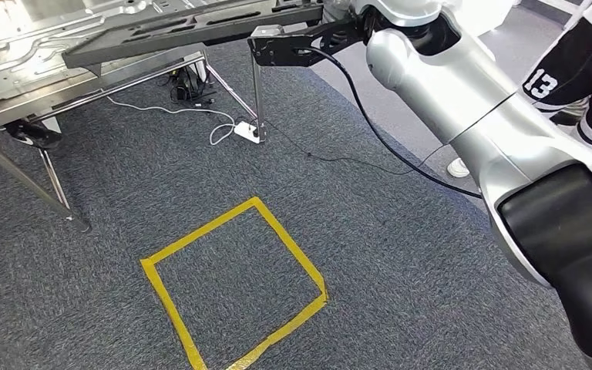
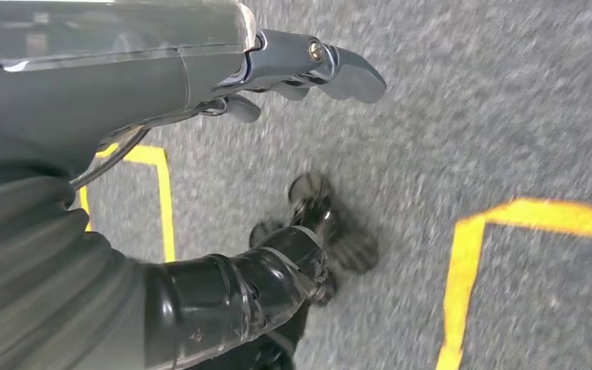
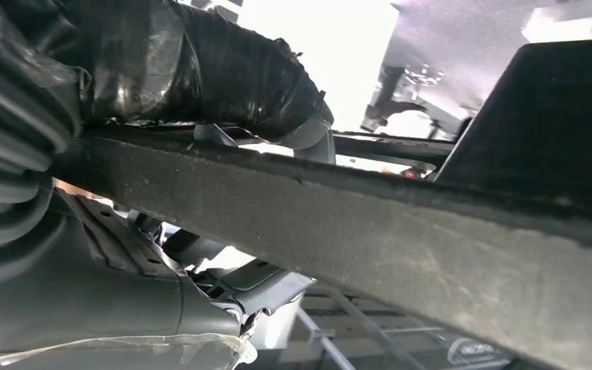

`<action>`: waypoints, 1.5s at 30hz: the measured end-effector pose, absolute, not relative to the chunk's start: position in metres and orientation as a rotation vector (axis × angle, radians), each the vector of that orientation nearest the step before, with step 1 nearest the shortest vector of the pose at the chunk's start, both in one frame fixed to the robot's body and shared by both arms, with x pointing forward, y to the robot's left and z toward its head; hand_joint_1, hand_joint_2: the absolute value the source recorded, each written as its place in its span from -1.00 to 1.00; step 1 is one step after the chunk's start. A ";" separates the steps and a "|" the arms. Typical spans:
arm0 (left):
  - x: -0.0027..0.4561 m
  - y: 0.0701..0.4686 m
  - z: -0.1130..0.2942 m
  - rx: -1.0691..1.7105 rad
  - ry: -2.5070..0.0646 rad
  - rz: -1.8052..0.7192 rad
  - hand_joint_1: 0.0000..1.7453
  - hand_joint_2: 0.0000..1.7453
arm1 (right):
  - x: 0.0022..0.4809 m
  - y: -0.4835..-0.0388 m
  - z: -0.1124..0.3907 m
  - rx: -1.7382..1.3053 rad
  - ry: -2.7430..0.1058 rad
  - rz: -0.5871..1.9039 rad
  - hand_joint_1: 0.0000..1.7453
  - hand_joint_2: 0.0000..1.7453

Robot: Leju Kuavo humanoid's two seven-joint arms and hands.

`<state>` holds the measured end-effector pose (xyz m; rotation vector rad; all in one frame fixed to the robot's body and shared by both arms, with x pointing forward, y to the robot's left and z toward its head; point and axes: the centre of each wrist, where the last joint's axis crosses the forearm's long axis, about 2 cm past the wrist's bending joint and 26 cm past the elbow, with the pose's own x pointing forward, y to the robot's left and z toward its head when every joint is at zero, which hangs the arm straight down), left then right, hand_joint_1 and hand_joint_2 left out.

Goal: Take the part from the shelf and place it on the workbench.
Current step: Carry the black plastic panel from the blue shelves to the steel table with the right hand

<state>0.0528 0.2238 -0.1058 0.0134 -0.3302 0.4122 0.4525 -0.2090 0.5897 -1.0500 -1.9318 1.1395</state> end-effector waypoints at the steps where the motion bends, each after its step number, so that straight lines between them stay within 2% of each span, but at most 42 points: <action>1: 0.052 0.224 -0.106 0.015 -0.329 0.412 -1.00 1.00 | 0.452 -0.207 0.590 -1.048 -1.934 1.143 1.00 1.00; 45: 0.054 0.227 -0.106 0.038 -0.315 0.394 -1.00 1.00 | 0.452 -0.214 0.591 -1.061 -1.939 1.130 1.00 1.00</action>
